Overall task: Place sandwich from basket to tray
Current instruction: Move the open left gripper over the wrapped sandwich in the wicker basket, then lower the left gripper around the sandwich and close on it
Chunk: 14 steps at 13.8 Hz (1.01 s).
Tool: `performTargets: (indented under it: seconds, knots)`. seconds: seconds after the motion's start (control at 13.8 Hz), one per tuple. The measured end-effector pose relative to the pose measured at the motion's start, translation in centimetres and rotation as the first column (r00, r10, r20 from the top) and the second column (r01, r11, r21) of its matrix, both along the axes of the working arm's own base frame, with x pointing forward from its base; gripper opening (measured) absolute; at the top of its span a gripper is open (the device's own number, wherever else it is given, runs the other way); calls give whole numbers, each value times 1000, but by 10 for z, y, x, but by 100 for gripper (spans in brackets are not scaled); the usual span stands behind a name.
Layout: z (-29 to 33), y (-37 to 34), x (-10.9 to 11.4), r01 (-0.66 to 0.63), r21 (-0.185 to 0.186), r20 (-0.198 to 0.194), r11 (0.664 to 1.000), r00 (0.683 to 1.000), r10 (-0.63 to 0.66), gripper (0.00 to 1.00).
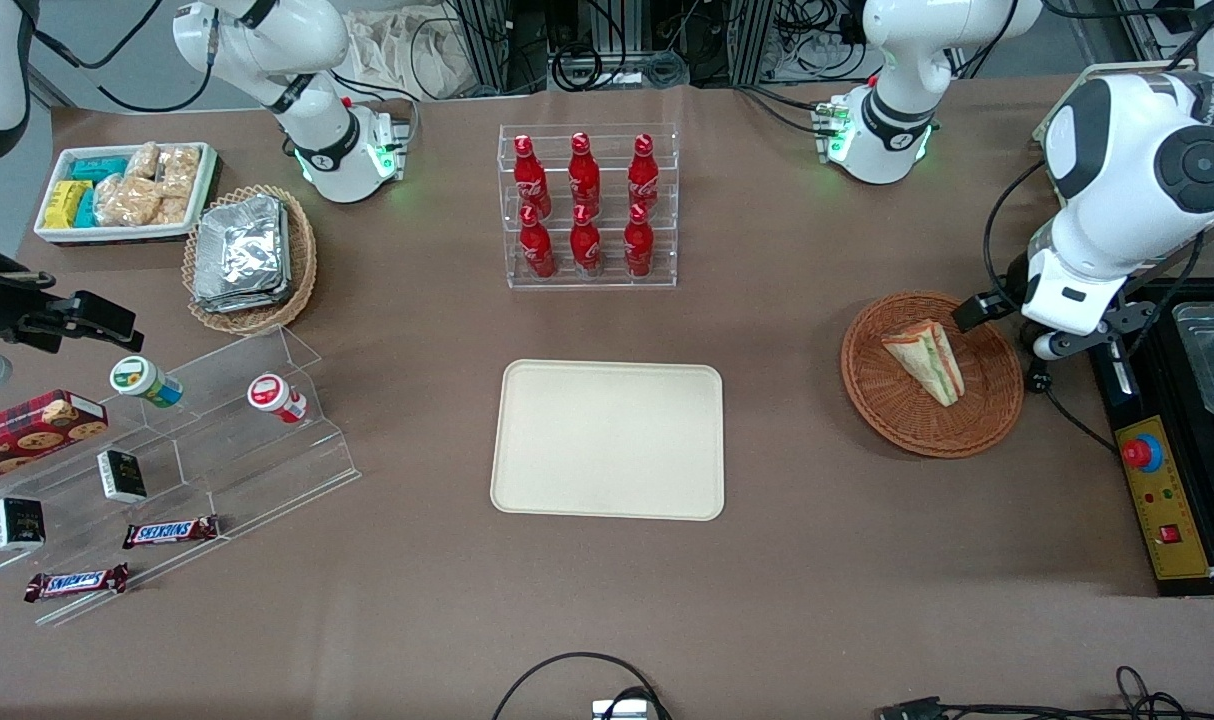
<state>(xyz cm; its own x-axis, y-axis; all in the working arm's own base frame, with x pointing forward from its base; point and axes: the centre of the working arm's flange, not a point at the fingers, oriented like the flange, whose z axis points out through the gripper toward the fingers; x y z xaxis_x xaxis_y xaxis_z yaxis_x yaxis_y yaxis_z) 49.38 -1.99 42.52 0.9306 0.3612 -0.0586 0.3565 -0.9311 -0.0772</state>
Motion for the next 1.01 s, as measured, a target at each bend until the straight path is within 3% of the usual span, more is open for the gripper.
performTargets:
  seconds: [0.79,1.01]
  knots:
    - [-102,0,-41,-118,-18,113,993,986,119,100]
    - [-122,0,-47,-129,-27,127,991,983,132,100]
